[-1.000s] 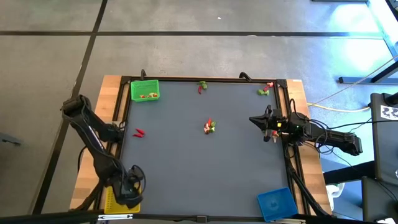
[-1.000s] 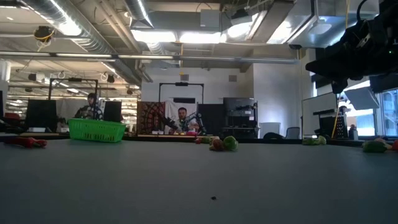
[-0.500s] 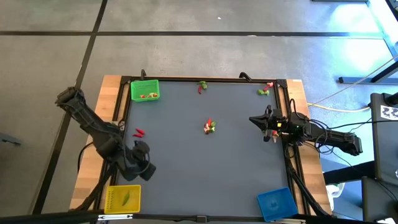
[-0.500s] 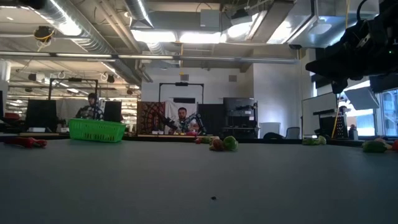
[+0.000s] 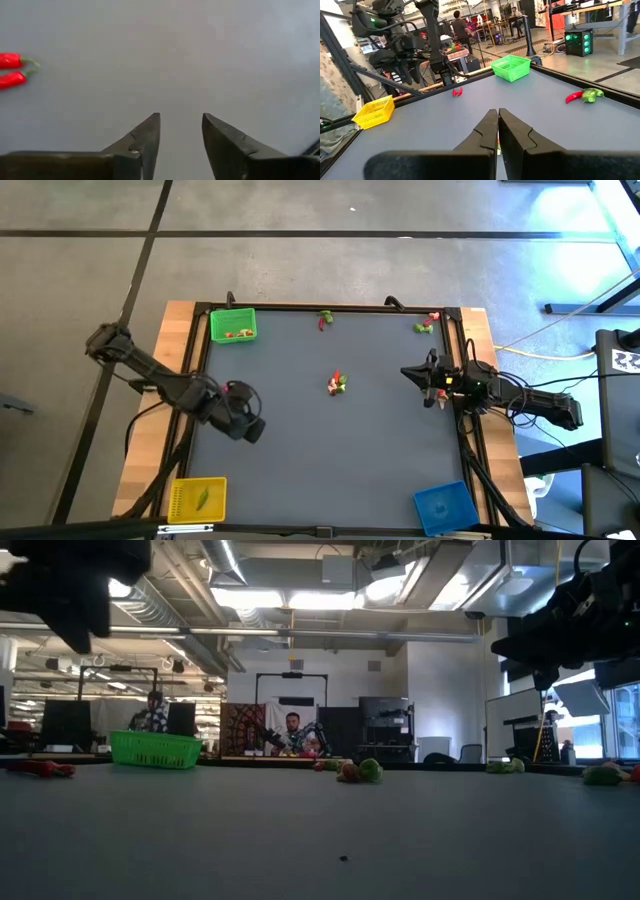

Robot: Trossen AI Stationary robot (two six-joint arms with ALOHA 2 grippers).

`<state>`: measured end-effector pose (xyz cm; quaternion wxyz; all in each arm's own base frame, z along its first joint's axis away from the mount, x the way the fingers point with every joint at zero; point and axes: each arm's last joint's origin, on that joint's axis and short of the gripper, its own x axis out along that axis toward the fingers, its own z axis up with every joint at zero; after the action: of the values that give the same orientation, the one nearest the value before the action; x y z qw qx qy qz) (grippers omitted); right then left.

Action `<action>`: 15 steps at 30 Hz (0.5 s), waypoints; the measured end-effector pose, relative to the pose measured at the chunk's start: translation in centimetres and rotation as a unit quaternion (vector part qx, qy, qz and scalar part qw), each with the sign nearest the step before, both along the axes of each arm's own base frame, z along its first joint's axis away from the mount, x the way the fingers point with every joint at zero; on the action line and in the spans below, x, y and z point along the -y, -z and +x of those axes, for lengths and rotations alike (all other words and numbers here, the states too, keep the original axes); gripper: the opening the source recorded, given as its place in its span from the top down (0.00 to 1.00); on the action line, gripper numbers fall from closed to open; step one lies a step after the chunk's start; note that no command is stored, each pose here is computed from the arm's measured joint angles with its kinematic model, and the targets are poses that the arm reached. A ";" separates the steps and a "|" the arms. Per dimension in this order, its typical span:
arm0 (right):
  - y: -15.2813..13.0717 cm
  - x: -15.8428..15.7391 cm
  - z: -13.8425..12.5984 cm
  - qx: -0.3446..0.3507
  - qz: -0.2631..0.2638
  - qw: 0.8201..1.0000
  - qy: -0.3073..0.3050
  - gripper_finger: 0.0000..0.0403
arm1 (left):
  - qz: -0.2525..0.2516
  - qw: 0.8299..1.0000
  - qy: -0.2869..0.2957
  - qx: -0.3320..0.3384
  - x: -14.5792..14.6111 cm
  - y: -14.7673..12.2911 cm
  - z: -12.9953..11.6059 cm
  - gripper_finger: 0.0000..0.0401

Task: Sort produce into baskets
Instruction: Put the red chili pepper into the yellow bin

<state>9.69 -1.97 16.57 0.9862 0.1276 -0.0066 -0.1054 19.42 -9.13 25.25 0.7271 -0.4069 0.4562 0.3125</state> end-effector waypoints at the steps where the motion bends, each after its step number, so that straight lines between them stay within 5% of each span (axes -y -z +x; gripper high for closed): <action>1: 0.0 0.0 0.0 0.001 0.000 1.000 0.001 0.96 | 0.003 1.000 0.001 -0.004 -0.4 0.0 0.1 0.59; 8: 0.0 0.0 0.0 0.000 0.000 1.000 0.002 0.96 | 0.018 0.998 -0.018 -0.061 -4.0 0.3 0.5 0.39; 15: 0.0 0.0 0.0 0.000 0.000 1.000 0.002 0.96 | 0.038 0.995 0.005 -0.089 -6.6 0.3 0.8 0.37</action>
<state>9.69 -1.99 16.57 0.9859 0.1276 -0.0073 -0.1078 20.18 -2.48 24.90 0.7003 -0.3469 0.5088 0.3610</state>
